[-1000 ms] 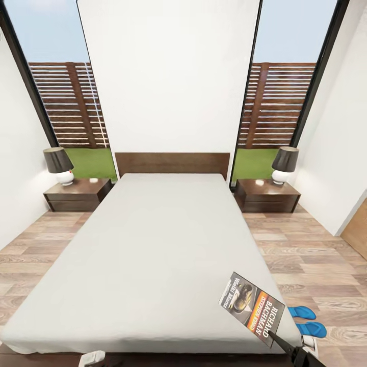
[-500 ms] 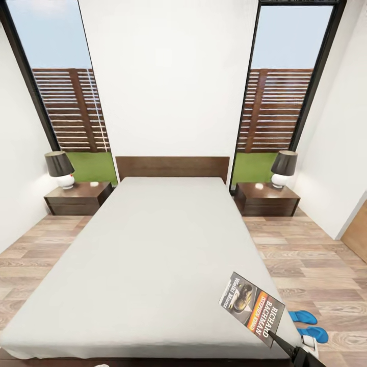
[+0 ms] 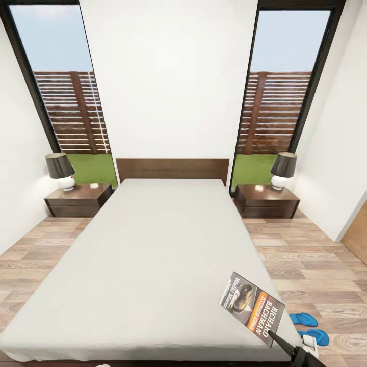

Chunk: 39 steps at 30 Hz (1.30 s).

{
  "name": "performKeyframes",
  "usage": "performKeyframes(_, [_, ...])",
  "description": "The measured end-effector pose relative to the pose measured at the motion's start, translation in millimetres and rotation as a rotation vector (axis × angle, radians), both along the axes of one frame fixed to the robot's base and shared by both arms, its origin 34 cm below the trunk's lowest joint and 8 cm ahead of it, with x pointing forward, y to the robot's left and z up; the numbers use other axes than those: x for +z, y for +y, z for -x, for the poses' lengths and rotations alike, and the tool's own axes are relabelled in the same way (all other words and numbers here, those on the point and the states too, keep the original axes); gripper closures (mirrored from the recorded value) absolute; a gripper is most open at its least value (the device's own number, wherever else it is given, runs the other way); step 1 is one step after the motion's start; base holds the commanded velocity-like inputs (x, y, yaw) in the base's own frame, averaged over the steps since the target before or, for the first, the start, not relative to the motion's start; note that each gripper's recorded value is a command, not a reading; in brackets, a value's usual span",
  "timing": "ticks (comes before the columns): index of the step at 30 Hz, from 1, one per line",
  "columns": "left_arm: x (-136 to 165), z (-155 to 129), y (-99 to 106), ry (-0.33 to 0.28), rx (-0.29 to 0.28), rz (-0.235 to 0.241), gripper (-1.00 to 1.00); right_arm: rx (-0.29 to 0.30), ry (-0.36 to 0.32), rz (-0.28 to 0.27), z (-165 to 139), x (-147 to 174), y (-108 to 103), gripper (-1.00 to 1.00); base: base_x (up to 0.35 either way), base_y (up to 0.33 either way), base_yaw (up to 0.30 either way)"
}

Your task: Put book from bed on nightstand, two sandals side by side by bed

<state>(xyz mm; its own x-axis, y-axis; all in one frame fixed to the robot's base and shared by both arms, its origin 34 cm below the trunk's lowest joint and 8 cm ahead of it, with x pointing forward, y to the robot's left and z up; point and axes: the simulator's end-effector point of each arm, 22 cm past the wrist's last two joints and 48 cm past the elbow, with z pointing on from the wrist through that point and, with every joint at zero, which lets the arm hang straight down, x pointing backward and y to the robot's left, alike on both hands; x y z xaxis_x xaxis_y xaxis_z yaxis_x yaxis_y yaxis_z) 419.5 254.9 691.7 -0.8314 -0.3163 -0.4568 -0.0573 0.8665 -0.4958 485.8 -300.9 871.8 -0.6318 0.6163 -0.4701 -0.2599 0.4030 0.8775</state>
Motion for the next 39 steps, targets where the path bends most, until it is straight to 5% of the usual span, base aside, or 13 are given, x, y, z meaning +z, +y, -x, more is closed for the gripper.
performKeyframes(39, [11,-11,-1,-0.035,0.0,0.001,-1.0,-0.003,-0.036,0.002,-5,13,0,1.0,0.0,0.0,0.0])
